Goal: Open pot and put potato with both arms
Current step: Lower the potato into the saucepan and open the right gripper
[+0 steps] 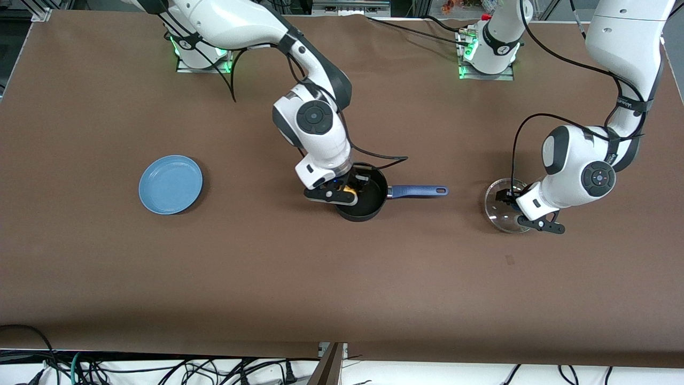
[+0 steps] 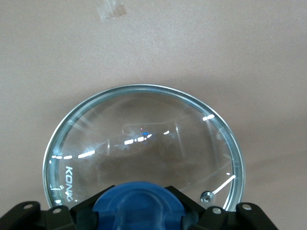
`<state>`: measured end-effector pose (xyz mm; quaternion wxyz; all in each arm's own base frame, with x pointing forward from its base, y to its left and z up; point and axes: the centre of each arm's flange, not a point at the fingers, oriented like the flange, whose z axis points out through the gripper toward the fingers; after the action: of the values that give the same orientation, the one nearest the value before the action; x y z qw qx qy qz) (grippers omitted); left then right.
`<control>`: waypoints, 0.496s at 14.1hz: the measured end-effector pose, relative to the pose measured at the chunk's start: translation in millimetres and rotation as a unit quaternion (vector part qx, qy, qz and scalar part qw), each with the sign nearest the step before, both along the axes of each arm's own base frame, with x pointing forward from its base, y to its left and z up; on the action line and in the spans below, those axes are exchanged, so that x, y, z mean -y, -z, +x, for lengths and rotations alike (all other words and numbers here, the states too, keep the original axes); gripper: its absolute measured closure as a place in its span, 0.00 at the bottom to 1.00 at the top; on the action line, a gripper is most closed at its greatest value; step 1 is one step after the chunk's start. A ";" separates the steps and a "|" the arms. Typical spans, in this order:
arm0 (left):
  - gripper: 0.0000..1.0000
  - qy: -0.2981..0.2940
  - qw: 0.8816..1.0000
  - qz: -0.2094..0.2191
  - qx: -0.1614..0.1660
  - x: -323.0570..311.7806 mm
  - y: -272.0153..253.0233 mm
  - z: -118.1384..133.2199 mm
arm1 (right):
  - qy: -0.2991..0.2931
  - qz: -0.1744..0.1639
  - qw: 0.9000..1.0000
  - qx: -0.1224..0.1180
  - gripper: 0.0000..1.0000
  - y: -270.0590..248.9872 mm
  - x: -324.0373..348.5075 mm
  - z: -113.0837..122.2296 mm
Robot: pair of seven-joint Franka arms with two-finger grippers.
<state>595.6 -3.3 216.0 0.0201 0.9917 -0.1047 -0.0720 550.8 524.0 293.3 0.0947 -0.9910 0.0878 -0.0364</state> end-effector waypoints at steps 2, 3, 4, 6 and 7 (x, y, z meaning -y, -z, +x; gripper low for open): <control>0.30 0.002 1.000 -0.001 0.000 2.1 0.3 0.0 | -0.004 -0.001 1.000 -0.003 0.47 16.4 -10.9 -9.6; 0.21 0.002 1.000 -0.001 0.000 1.9 0.2 0.2 | -0.006 0.000 1.000 -0.003 0.47 24.2 -14.7 -12.8; 0.12 0.001 1.000 -0.001 0.001 1.8 -0.4 0.7 | -0.007 0.001 1.000 -0.003 0.47 31.6 -17.5 -14.9; 0.00 0.001 1.000 -0.001 0.004 1.7 -3.5 3.0 | -0.008 0.002 1.000 -0.001 0.47 44.8 -19.5 -16.0; 0.00 0.001 1.000 0.000 0.006 1.6 -6.6 5.0 | -0.007 0.002 1.000 -0.001 0.47 48.9 -19.0 -15.5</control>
<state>600.7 -4.9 222.6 0.0199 0.9919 -0.1061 -0.0664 535.3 543.0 244.4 0.0969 -0.9914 0.0810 -0.0345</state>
